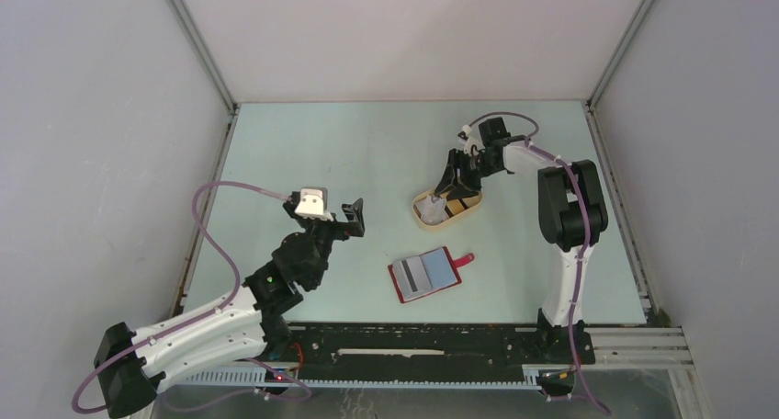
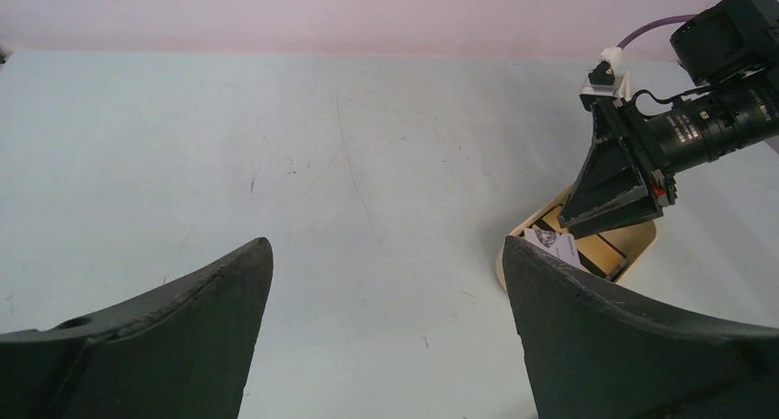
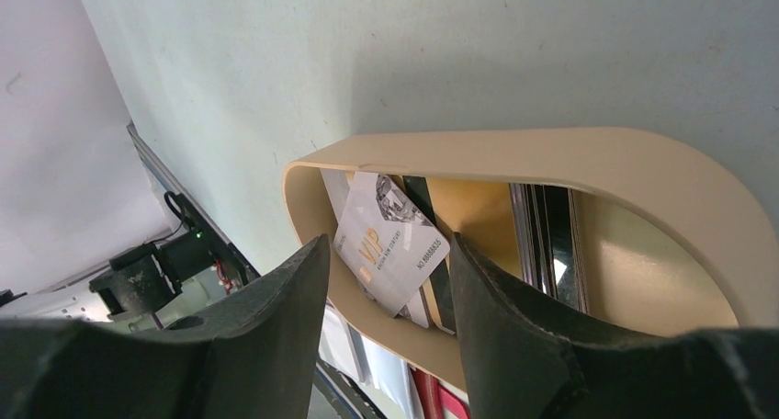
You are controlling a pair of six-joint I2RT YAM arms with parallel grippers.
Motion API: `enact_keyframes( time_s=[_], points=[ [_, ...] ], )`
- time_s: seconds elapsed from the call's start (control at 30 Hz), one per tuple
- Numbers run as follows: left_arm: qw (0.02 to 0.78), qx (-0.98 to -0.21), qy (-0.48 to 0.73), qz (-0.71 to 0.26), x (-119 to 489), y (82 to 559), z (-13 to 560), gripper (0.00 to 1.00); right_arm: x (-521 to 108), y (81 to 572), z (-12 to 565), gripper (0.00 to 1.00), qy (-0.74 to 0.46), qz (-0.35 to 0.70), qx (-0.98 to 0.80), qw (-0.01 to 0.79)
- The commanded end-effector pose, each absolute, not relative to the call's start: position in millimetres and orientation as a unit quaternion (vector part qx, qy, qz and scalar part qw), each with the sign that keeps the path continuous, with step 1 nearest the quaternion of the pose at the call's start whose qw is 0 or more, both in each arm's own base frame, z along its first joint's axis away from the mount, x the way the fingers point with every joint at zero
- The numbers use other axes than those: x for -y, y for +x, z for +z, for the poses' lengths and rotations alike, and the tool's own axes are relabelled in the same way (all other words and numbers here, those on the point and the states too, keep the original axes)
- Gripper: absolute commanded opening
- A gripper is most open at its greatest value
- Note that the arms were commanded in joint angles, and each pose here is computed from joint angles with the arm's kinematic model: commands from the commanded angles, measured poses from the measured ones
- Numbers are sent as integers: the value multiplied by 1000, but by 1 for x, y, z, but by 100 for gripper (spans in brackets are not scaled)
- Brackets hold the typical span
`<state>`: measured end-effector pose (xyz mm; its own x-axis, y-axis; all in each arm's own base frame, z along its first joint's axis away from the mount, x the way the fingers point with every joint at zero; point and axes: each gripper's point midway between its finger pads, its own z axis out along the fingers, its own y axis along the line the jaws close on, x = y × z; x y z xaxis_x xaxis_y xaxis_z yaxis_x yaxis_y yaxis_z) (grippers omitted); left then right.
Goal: Put the credit cards into the card holder
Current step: Pick up the credit card from the storage box.
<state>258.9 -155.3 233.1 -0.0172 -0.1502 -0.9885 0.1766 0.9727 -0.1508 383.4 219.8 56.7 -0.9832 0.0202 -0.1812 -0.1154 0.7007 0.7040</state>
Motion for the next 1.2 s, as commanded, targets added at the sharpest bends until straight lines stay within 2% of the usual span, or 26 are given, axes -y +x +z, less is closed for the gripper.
enact_keyframes(
  time_s=[0.0, 0.43, 0.8, 0.9, 1.03, 1.17],
  points=[
    [708, -696, -16, -118, 149, 261, 240, 100, -231, 375, 61, 59, -42, 406, -910, 69],
    [708, -697, -15, -117, 149, 261, 240, 100, -240, 370, 86, 57, -59, 443, -892, 75],
    [708, -696, -15, -117, 150, 261, 240, 100, -241, 370, 81, 52, -60, 432, -896, 78],
    [707, -697, -15, -117, 150, 261, 240, 100, -241, 371, 74, 48, -59, 424, -901, 77],
    [707, -697, -15, -117, 150, 261, 240, 100, -238, 374, 69, 38, -56, 415, -905, 80],
    [707, -697, -15, -116, 150, 261, 240, 100, -233, 377, 66, 21, -52, 408, -908, 86]
  ],
)
